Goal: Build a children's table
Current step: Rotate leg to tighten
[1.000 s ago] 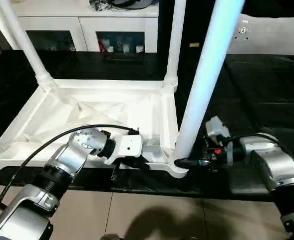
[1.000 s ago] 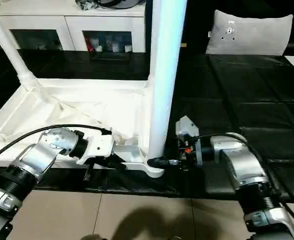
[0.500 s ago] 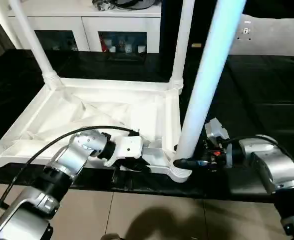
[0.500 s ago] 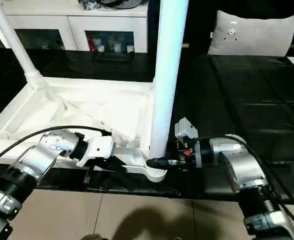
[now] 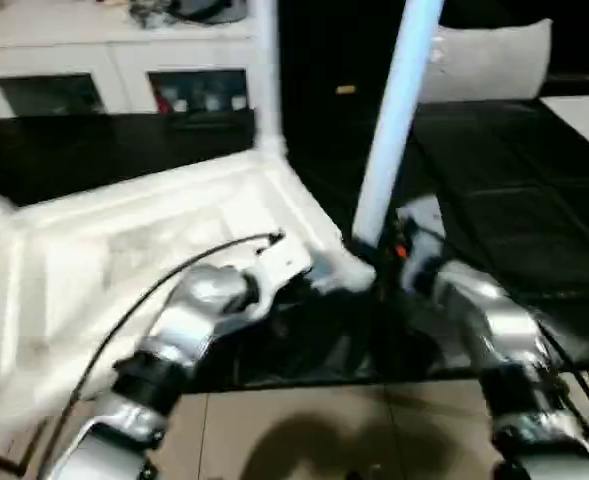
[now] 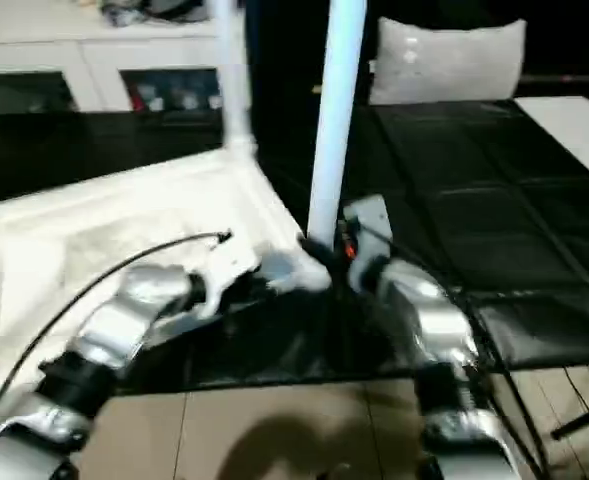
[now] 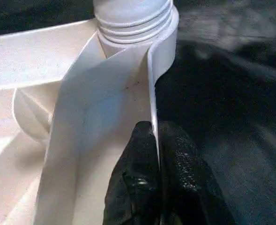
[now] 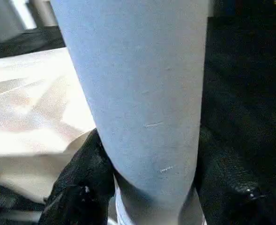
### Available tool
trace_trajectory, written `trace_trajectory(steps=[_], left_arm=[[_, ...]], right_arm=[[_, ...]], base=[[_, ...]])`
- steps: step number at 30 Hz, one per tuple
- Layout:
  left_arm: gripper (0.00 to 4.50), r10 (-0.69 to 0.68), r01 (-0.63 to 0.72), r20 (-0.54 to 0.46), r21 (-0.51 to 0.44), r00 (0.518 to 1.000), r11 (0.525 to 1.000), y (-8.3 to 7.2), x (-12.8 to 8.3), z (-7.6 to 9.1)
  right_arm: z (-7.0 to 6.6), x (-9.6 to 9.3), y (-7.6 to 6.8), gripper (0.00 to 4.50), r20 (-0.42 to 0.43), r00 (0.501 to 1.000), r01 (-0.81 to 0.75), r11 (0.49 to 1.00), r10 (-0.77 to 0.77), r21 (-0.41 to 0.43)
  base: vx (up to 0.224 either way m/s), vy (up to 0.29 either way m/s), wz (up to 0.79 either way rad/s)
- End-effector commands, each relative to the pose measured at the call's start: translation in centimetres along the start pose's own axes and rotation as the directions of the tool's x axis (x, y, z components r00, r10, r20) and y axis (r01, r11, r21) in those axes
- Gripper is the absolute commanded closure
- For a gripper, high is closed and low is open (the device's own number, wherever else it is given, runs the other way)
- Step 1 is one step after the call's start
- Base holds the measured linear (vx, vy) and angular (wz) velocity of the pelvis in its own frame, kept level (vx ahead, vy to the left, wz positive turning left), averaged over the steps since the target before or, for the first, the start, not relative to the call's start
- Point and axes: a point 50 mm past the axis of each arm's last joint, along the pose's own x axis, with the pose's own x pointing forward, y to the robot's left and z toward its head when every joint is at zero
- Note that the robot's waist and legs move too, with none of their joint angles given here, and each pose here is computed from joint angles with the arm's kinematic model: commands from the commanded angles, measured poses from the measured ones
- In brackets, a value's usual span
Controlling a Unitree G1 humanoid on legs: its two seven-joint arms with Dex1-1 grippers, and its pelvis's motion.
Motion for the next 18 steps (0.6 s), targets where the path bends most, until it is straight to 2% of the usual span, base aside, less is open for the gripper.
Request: trace_trajectory(steps=[1, 3, 6, 9, 11, 16, 18], left_arm=[[4.50, -0.065, 0.059, 0.069, 0.094, 0.995, 0.994, -1.8, 1.7, 3.0], [4.50, -0.022, 0.018, 0.039, 0.097, 0.999, 0.995, -1.0, 1.1, 2.4], [4.50, -0.017, 0.015, 0.019, 0.115, 1.000, 0.993, -0.7, 0.7, 1.8], [4.50, -0.016, 0.014, 0.009, 0.130, 1.000, 0.991, -0.4, 0.4, 1.3], [4.50, -0.019, 0.018, 0.010, 0.134, 1.000, 0.991, -0.1, 0.1, 1.0], [4.50, -0.086, 0.086, -0.007, 0.148, 0.996, 0.985, 0.2, -1.0, -0.6], [4.50, -0.109, 0.109, -0.007, 0.149, 0.994, 0.983, 0.2, -1.2, -0.9]], right_arm=[[-2.1, 2.0, 3.7, 1.96, -0.063, 0.989, -0.128, 0.985, 0.136, 0.111], [-1.6, 1.3, 2.8, 1.82, -0.017, 0.994, -0.105, 0.991, 0.107, 0.087], [-1.5, 0.5, 2.0, 1.45, -0.001, 0.993, -0.117, 0.992, 0.118, 0.045], [-1.5, -0.3, 1.4, 1.26, 0.005, 0.990, -0.142, 0.990, 0.142, 0.016], [-1.3, -1.4, 0.7, 1.14, 0.014, 0.983, -0.184, 0.982, 0.185, -0.035], [-0.3, -4.4, -1.3, 0.53, -0.023, 0.955, -0.294, 0.945, 0.294, -0.141], [-0.2, -5.0, -1.6, 0.40, -0.048, 0.945, -0.327, 0.930, 0.324, -0.166]], base=[[0.000, 0.000, 0.00], [0.000, 0.000, 0.00], [0.000, 0.000, 0.00], [0.000, 0.000, 0.00], [0.000, 0.000, 0.00], [0.000, 0.000, 0.00], [0.000, 0.000, 0.00]])
